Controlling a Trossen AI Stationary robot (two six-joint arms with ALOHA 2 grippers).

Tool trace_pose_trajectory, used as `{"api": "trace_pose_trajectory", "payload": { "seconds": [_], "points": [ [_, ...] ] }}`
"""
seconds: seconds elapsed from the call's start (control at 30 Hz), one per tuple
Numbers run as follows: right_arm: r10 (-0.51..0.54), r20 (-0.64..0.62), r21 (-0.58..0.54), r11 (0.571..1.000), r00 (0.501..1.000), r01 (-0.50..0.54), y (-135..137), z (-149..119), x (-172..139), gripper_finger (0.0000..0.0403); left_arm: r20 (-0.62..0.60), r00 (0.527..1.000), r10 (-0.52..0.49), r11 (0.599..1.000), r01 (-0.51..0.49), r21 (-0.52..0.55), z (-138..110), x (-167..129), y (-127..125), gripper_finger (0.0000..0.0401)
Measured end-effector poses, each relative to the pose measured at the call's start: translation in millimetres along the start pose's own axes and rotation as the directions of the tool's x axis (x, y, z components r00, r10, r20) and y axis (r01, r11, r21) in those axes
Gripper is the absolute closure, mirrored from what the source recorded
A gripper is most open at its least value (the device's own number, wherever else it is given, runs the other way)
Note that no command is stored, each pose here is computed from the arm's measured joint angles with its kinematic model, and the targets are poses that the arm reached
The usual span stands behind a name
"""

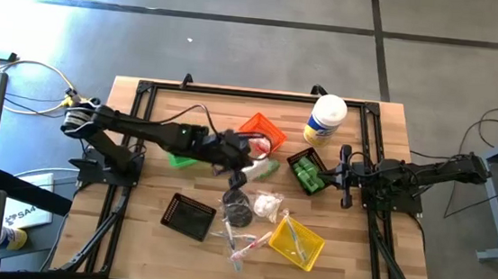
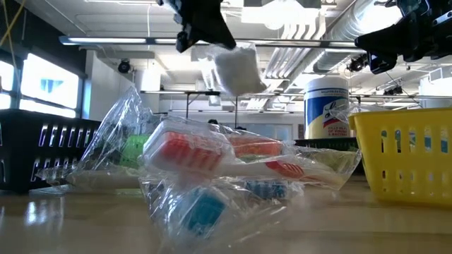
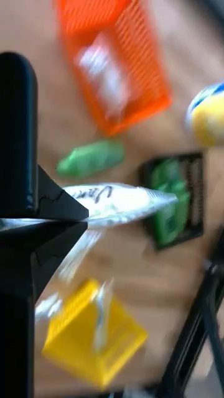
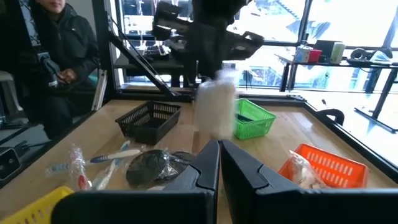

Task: Pick & Place Travel size toiletries
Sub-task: Put the white cotton pack into the orange bin

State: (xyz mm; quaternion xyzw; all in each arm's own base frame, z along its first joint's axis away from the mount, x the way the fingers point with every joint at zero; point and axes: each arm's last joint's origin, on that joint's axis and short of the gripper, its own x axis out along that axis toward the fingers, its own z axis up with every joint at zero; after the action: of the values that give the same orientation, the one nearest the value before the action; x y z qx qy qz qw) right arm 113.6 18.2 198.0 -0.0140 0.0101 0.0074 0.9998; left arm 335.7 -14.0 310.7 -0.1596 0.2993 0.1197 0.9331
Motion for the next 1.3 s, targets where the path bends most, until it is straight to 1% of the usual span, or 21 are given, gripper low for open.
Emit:
{"api": "trace_pose_trajectory", "payload": {
  "seconds": [0.1, 0.27, 0.37, 0.43, 0.53, 0.63, 0.73, 0.87, 0.97, 1.1, 1.17, 1.3],
  "points": [
    [-0.018, 0.0, 0.0, 1.0, 1.0, 0.018, -1, 0, 0, 0.0394, 0.033, 0.996, 0.086, 0.994, -0.088, 0.06, 6, 2, 15, 0.04],
    [-0.018, 0.0, 0.0, 1.0, 1.0, 0.018, -1, 0, 0, 0.0394, 0.059, 0.987, 0.148, 0.975, -0.155, 0.157, 17, 4, 39, 0.04],
    [-0.018, -0.001, 0.001, 1.0, 1.0, 0.018, -1, 0, 0, 0.0394, 0.052, 0.989, 0.137, 0.962, -0.145, 0.233, 22, 5, 53, 0.04],
    [-0.018, 0.0, 0.014, 1.0, 1.0, 0.018, -1, 0, 0, 0.0394, 0.039, 0.993, 0.109, 0.943, -0.116, 0.311, 24, 6, 61, 0.04],
    [-0.017, -0.001, 0.028, 0.999, 1.0, 0.017, -1, 0, 0, 0.0394, 0.025, 0.997, 0.066, 0.893, -0.071, 0.444, 27, 6, 73, 0.04],
    [-0.017, -0.001, 0.028, 0.999, 1.0, 0.017, -1, 0, 0, 0.0394, 0.024, 0.997, 0.07, 0.855, -0.072, 0.513, 30, 6, 84, 0.04],
    [-0.017, 0.003, 0.022, 1.0, 1.0, 0.017, -1, 0, 0, 0.0394, 0.03, 0.996, 0.083, 0.846, -0.086, 0.527, 33, 5, 95, 0.04],
    [-0.019, 0.038, 0.009, 1.0, 0.999, 0.019, -1, 4, 0, 0.0394, 0.042, 0.994, 0.1, 0.845, -0.107, 0.523, 35, 19, 107, 0.04],
    [-0.019, 0.064, 0.009, 1.0, 0.998, 0.019, -1, 6, 0, 0.0394, 0.046, 0.995, 0.09, 0.833, -0.101, 0.544, 35, 32, 113, 0.04],
    [-0.017, 0.066, 0.007, 1.0, 0.998, 0.017, -1, 7, 0, 0.0394, -0.019, 0.993, 0.114, 0.837, -0.085, 0.541, 25, 55, 123, 0.04],
    [-0.017, 0.066, -0.005, 1.0, 0.998, 0.017, -1, 7, 0, 0.0394, -0.058, 0.989, 0.135, 0.84, -0.084, 0.537, 19, 62, 128, 0.04],
    [-0.017, 0.069, -0.018, 1.0, 0.997, 0.018, -1, 7, 0, 0.0394, -0.077, 0.983, 0.165, 0.832, -0.097, 0.546, 13, 77, 131, 0.04]
  ]
}}
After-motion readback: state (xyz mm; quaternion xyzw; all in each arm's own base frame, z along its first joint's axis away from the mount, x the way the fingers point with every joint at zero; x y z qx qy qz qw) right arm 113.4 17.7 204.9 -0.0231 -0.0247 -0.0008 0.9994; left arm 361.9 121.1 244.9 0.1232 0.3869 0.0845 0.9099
